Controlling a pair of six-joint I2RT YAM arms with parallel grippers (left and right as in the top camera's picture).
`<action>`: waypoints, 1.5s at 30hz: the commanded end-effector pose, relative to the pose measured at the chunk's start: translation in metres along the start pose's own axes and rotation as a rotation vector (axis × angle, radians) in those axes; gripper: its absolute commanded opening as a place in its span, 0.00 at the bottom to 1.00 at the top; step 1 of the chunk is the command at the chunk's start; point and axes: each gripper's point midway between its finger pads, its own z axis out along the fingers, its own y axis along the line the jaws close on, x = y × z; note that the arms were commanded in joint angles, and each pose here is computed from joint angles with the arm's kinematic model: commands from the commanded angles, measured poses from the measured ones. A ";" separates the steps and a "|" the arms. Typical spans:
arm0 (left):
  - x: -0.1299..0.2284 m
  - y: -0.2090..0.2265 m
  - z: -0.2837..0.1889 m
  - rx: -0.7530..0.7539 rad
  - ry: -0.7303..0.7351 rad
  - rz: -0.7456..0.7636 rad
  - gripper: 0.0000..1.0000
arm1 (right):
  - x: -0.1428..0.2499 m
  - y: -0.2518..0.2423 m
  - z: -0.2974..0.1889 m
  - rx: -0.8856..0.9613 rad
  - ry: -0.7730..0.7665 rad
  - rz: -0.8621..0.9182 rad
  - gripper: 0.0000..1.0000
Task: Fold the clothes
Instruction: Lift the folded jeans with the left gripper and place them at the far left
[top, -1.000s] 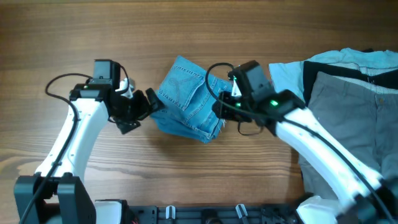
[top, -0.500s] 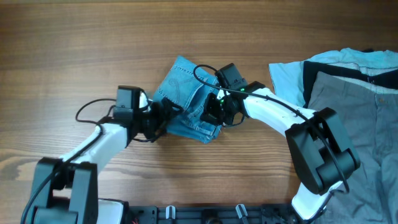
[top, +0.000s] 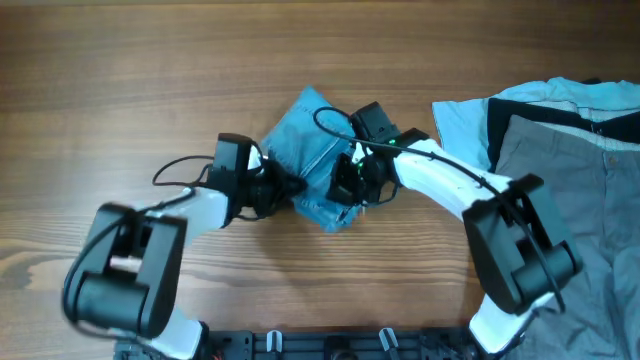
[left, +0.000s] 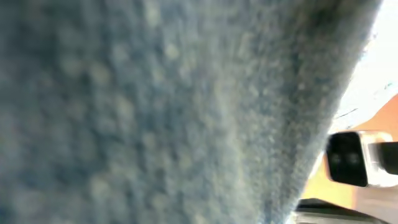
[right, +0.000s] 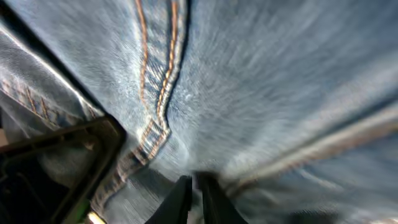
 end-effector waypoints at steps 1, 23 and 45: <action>-0.031 -0.033 -0.061 0.020 -0.170 0.254 0.04 | 0.006 0.024 -0.054 -0.034 -0.148 -0.183 0.12; -0.273 0.050 -0.211 0.157 -0.741 0.177 1.00 | 0.012 0.040 -0.129 -0.035 -0.386 -0.372 0.13; 0.057 -0.086 -0.331 -0.244 -0.798 0.924 1.00 | 0.103 0.074 -0.371 -0.226 -1.130 -0.770 1.00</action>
